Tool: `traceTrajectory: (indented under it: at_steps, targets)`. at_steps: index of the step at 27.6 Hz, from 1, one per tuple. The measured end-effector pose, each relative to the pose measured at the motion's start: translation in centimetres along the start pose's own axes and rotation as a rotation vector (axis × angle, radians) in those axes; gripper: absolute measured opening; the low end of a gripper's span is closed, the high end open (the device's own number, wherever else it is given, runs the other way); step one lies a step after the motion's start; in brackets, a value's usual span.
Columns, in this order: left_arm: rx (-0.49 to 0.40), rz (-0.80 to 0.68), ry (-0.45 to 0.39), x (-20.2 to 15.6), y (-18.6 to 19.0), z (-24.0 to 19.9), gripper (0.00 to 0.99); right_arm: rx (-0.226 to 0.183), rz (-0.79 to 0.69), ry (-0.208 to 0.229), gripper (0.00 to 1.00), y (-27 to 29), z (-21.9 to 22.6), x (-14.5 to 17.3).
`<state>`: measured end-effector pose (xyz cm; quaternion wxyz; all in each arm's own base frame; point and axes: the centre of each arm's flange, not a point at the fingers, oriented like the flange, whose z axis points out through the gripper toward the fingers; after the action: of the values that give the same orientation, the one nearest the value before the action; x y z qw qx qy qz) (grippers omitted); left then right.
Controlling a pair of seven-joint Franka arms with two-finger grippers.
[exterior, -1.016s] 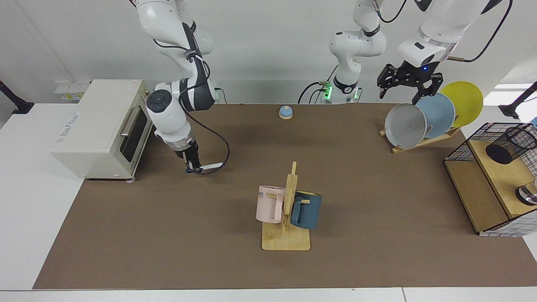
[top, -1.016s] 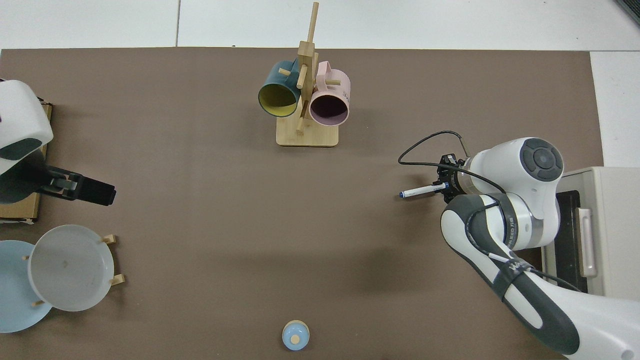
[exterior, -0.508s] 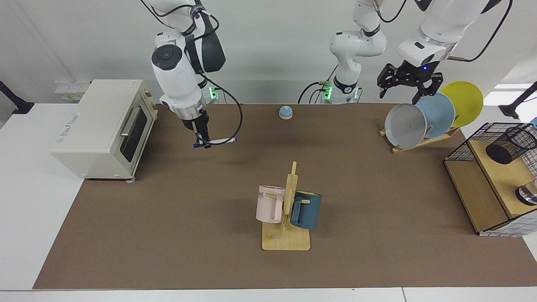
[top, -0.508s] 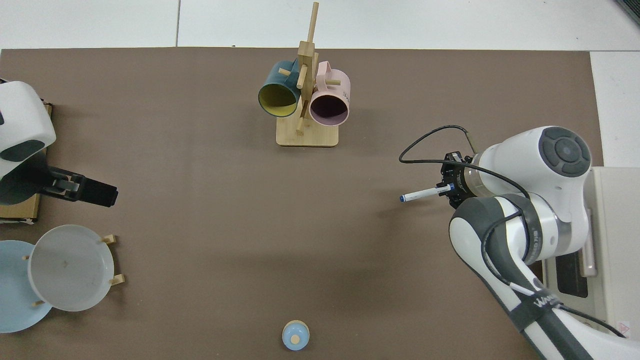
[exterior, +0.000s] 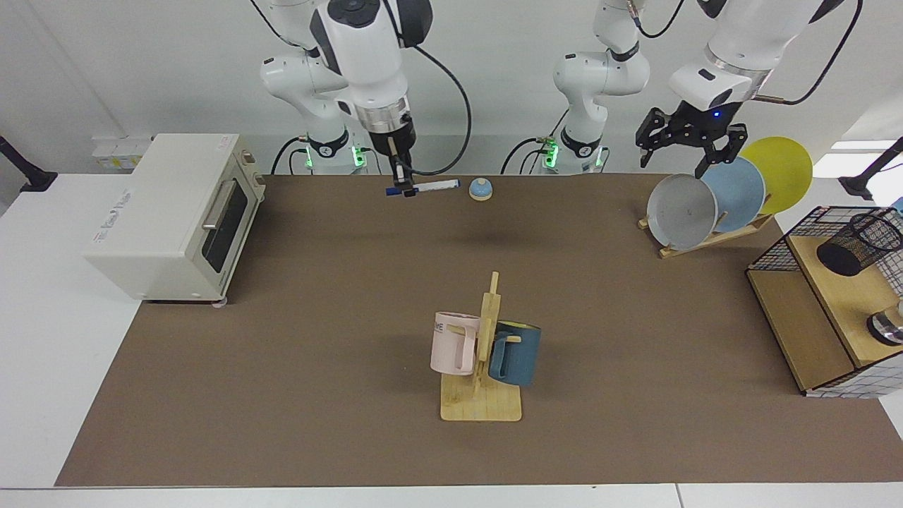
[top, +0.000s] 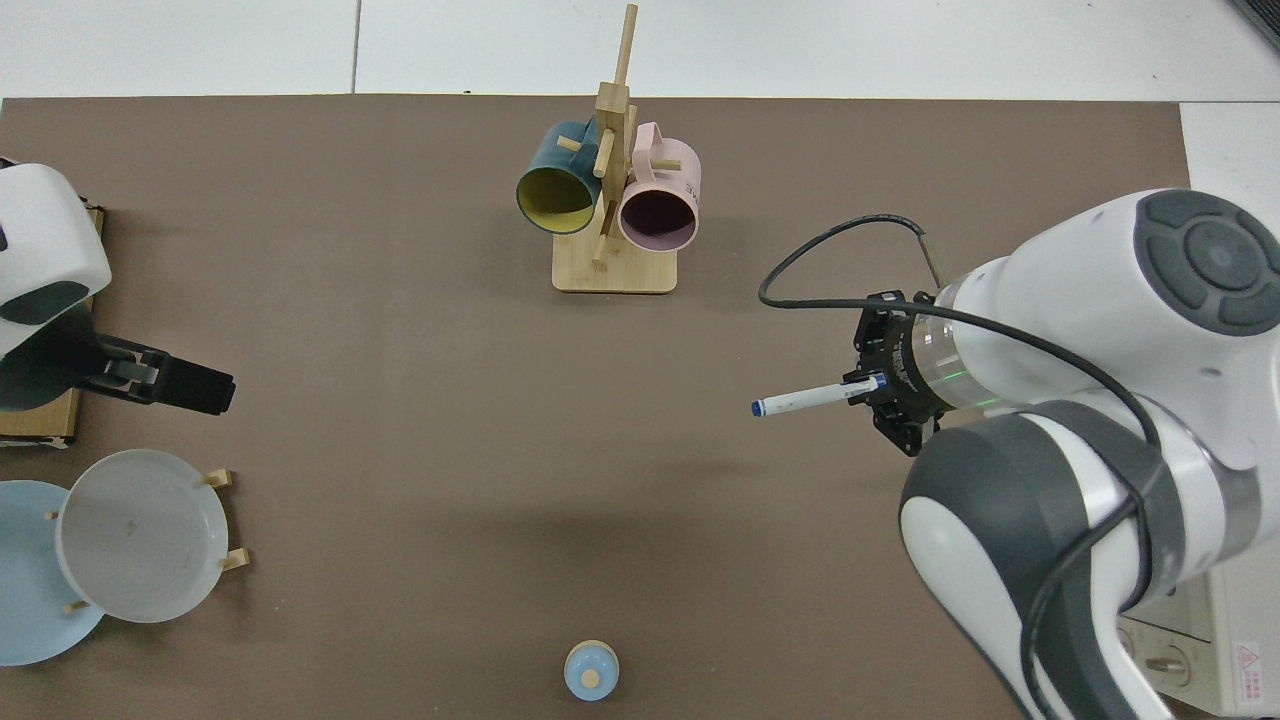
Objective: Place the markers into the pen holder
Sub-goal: 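Carry the marker to center with the right gripper while the left gripper approaches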
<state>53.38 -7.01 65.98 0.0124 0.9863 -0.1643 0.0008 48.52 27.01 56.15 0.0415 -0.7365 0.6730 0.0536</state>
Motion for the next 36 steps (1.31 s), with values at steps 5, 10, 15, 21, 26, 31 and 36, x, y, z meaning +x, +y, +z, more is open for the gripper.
traceTrajectory:
  at_steps: [5, 10, 15, 21, 26, 31, 36]
  targets:
    - [0.007, 0.109, 0.037, 0.5, 0.2, 0.0, 0.982, 0.010, 0.018, -0.009, 0.17, 2.3, 0.3, -5.0]
    - [-0.032, 0.259, 0.055, 1.2, 3.2, 0.2, 0.978, 0.011, 0.023, -0.043, 0.17, 3.0, 0.2, -6.5]
    - [-0.082, 0.468, 0.065, 1.6, 6.2, 1.0, 0.974, 0.034, 0.023, -0.072, 0.17, 3.6, 0.1, -8.2]
    - [-0.146, 0.680, 0.093, 1.6, 8.9, 2.3, 0.982, 0.039, 0.019, -0.078, 0.17, 4.2, 0.2, -9.3]
    - [-0.142, 0.780, 0.110, 1.3, 13.4, 2.8, 0.991, 0.039, 0.019, -0.074, 0.17, 4.1, 0.3, -9.2]
    - [-0.137, 0.859, 0.113, 0.3, 17.9, 3.2, 0.982, 0.038, 0.010, -0.072, 0.17, 4.4, 0.4, -9.6]
    - [-0.132, 0.899, 0.121, -0.5, 20.4, 4.4, 0.978, 0.039, 0.007, -0.071, 0.17, 4.5, 0.4, -9.8]
